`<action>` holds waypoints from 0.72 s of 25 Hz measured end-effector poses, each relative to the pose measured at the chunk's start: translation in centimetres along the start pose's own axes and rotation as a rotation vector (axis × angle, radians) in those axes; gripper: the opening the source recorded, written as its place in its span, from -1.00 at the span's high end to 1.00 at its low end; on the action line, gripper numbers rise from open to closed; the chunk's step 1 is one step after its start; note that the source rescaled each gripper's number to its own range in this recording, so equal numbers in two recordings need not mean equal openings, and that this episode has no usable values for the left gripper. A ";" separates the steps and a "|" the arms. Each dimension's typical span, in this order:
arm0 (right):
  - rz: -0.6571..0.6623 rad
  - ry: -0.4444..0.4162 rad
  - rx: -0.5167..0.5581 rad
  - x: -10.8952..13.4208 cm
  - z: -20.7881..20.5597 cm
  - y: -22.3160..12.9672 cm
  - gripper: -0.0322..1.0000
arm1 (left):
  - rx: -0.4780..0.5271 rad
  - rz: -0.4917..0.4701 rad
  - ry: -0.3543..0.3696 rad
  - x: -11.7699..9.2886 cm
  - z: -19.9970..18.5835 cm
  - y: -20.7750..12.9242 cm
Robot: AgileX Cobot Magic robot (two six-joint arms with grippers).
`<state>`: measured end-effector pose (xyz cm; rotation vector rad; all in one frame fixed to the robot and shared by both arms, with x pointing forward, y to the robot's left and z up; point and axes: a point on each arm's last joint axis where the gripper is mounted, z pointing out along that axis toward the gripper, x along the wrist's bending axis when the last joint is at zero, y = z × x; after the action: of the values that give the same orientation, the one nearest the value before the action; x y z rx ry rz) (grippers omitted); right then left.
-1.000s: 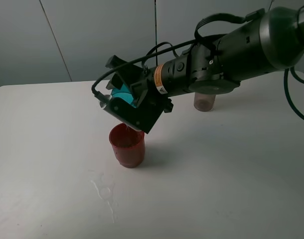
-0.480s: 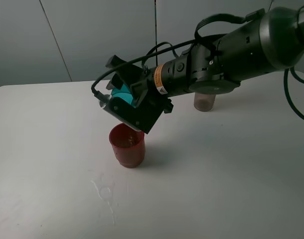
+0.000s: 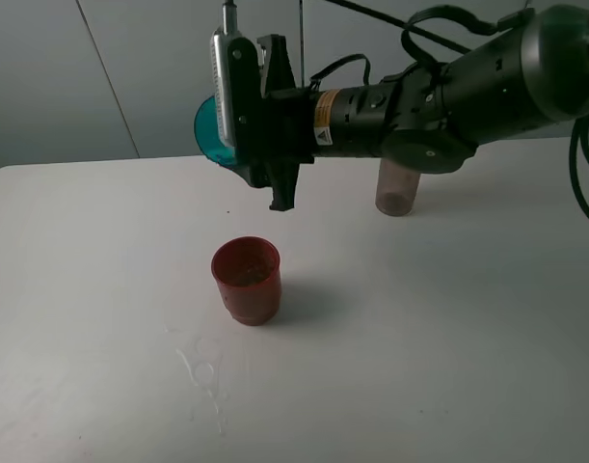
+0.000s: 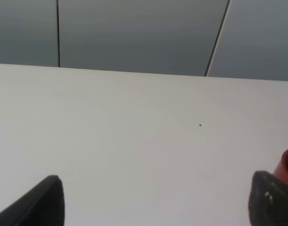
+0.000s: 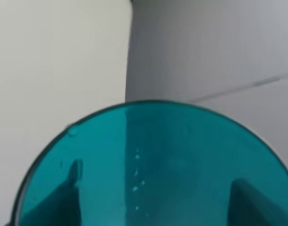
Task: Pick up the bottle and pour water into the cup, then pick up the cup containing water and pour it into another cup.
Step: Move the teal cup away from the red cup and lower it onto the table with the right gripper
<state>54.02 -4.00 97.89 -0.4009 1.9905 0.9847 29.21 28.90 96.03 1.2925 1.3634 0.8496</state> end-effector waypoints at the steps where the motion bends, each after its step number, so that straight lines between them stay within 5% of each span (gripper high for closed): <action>1: 0.105 -0.021 -0.006 -0.4 -0.2 -0.4 0.78 | 0.000 0.000 0.000 0.0 0.0 0.0; 8: 0.689 -0.098 -0.086 -1.6 -0.5 -5.2 0.78 | 0.000 0.000 0.000 0.0 0.0 0.0; 18: 0.835 -0.003 0.004 3.6 2.1 -9.5 0.78 | 0.000 0.002 0.000 0.0 0.0 0.0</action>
<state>58.72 -8.21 89.63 0.4882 2.1807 1.4637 29.21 28.90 96.03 1.2940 1.3624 0.8509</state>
